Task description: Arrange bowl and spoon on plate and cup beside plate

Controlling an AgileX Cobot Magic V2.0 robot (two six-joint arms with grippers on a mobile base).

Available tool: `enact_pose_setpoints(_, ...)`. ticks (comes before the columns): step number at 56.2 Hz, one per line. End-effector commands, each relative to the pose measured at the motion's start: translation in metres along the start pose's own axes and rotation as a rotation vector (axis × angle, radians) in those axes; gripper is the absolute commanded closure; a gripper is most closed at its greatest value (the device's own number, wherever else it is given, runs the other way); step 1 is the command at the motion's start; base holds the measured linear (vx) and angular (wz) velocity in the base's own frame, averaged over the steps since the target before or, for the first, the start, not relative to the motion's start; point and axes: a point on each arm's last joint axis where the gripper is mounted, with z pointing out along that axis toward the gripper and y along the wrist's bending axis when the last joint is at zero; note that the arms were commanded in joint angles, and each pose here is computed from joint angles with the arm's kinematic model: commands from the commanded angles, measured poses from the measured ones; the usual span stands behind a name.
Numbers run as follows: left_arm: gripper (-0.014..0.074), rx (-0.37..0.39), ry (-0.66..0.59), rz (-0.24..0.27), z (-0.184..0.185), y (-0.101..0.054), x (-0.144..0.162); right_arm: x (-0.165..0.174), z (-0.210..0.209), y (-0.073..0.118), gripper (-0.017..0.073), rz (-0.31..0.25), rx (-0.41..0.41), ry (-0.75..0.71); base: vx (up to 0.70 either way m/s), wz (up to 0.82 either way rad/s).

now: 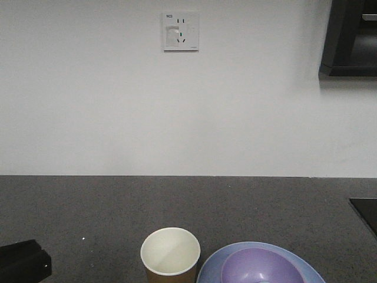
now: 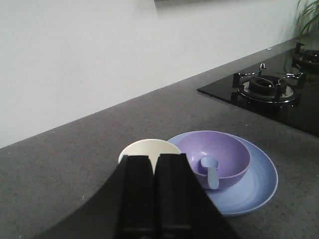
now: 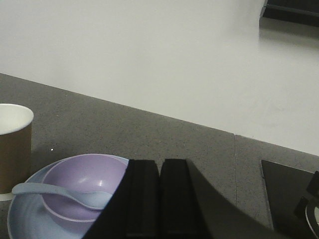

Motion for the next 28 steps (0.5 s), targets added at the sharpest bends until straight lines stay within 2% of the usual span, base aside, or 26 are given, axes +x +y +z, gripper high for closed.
enact_pose_setpoints(1, 0.0600, 0.020, -0.109, -0.008, -0.003, -0.002, -0.015, -0.014, -0.002, -0.003, 0.0568, -0.009, 0.031, -0.098, 0.00, 0.00)
enact_pose_setpoints(9, 0.0600, 0.020, -0.104, -0.006, -0.002, -0.002, -0.013, -0.015, -0.002, -0.004, 0.0568, -0.009, 0.032, -0.100, 0.00, 0.00)
enact_pose_setpoints(13, 0.0600, -0.003, -0.107, 0.065, -0.004, 0.001, -0.009, -0.015, -0.002, -0.004, 0.0568, -0.009, 0.032, -0.100, 0.00, 0.00)
enact_pose_setpoints(16, 0.0600, -0.040, -0.098, 0.084, -0.007, 0.006, -0.001, -0.015, -0.002, -0.004, 0.0568, -0.009, 0.032, -0.100, 0.00, 0.00)
enact_pose_setpoints(21, 0.0600, -0.139, -0.081, 0.057, -0.016, 0.018, 0.020, -0.015, -0.002, -0.004, 0.0568, -0.009, 0.032, -0.100, 0.00, 0.00)
enact_pose_setpoints(24, 0.0600, -0.220, -0.075, 0.012, -0.024, 0.026, 0.038, -0.015, -0.002, -0.004, 0.0568, -0.009, 0.032, -0.100, 0.00, 0.00)
enact_pose_setpoints(28, 0.0600, -0.316, -0.090, -0.018, -0.035, 0.033, 0.058, -0.015, -0.002, -0.004, 0.0568, -0.009, 0.032, -0.100, 0.00, 0.00)
